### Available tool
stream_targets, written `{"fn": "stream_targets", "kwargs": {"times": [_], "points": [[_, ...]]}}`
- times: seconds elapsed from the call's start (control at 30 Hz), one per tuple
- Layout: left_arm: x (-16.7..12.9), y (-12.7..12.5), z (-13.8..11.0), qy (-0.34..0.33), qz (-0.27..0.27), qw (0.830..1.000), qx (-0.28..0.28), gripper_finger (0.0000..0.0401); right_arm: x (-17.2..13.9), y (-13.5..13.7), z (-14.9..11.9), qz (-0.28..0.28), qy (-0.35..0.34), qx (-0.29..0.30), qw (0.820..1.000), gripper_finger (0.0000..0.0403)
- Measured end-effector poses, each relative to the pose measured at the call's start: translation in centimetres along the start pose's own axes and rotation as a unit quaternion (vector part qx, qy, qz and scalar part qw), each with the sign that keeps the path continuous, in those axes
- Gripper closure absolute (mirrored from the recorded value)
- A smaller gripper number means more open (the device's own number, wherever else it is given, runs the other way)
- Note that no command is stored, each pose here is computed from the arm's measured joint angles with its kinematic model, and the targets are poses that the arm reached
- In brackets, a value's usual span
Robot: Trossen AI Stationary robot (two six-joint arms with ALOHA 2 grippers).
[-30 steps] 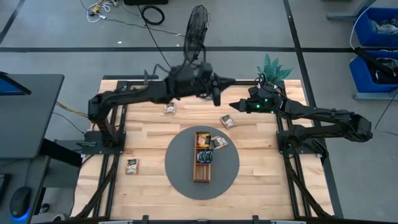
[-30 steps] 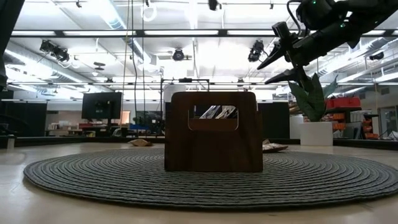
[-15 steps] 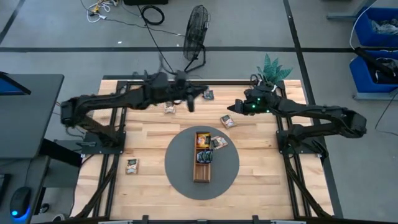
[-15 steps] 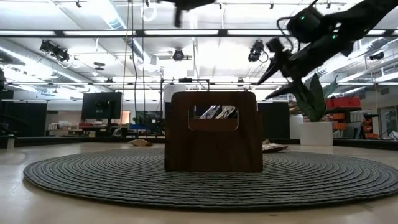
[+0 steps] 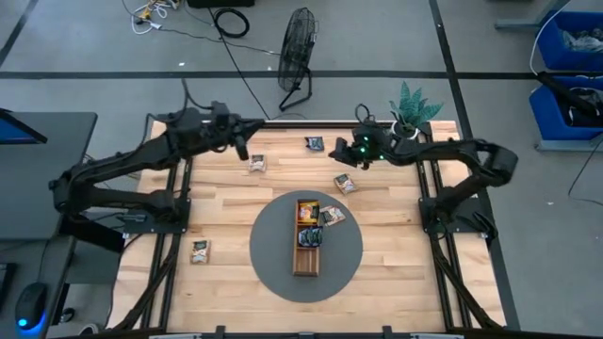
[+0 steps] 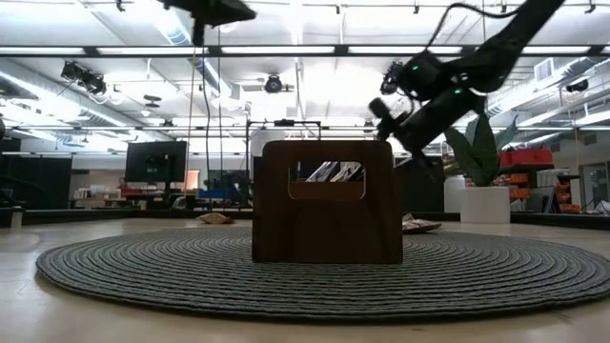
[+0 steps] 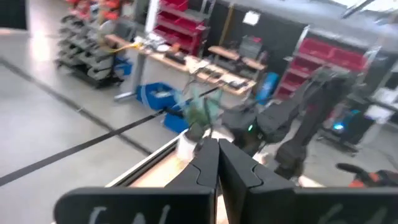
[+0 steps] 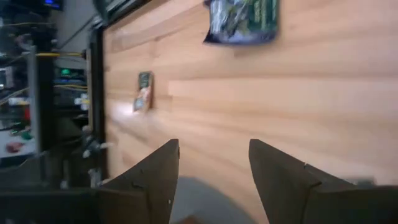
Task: Pick & Place Tea
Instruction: Put the purple tea bag into the middle section of the wooden organizer
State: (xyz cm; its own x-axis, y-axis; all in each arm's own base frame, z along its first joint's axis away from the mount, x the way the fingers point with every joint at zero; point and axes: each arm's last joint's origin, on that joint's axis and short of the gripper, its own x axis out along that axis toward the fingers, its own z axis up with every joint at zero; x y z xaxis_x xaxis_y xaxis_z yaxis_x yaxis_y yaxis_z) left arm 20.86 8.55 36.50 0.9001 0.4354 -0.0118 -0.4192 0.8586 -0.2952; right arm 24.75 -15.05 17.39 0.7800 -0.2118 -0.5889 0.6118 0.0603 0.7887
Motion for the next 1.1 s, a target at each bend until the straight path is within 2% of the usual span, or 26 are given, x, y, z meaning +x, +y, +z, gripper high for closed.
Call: {"fn": "stream_targets", "kwargs": {"times": [0.1,0.2,0.37,0.5,0.63,0.8,1.1], "points": [[-1.2,0.6,0.2,0.018,0.009,1.0,0.004,0.0385,1.4,0.4,1.3,-0.017,-0.003,0.005,1.0,0.0202],[-2.2,0.9,0.6,0.024,0.002,1.0,0.005,0.0367,2.8,0.6,2.7,-0.036,-0.004,0.006,0.999,0.0202],[-3.4,1.4,1.1,0.029,-0.008,1.0,0.005,0.0296,4.9,0.0,4.5,-0.073,0.028,0.023,0.997,0.0202],[-4.4,1.4,1.7,0.013,-0.019,1.0,0.012,0.0231,6.0,0.1,5.5,-0.072,0.034,0.037,0.996,0.0202],[-5.3,1.5,2.1,0.003,-0.014,0.999,0.03,0.0192,6.7,0.2,6.3,-0.072,0.034,0.061,0.995,0.0202],[-6.3,2.0,2.5,-0.008,0.004,0.999,0.037,0.0176,6.9,-0.7,6.5,-0.106,0.043,0.083,0.99,0.0202],[-7.3,2.4,3.0,-0.025,0.02,0.999,0.04,0.0187,7.4,-1.3,6.8,-0.113,0.036,0.101,0.988,0.0202]]}}
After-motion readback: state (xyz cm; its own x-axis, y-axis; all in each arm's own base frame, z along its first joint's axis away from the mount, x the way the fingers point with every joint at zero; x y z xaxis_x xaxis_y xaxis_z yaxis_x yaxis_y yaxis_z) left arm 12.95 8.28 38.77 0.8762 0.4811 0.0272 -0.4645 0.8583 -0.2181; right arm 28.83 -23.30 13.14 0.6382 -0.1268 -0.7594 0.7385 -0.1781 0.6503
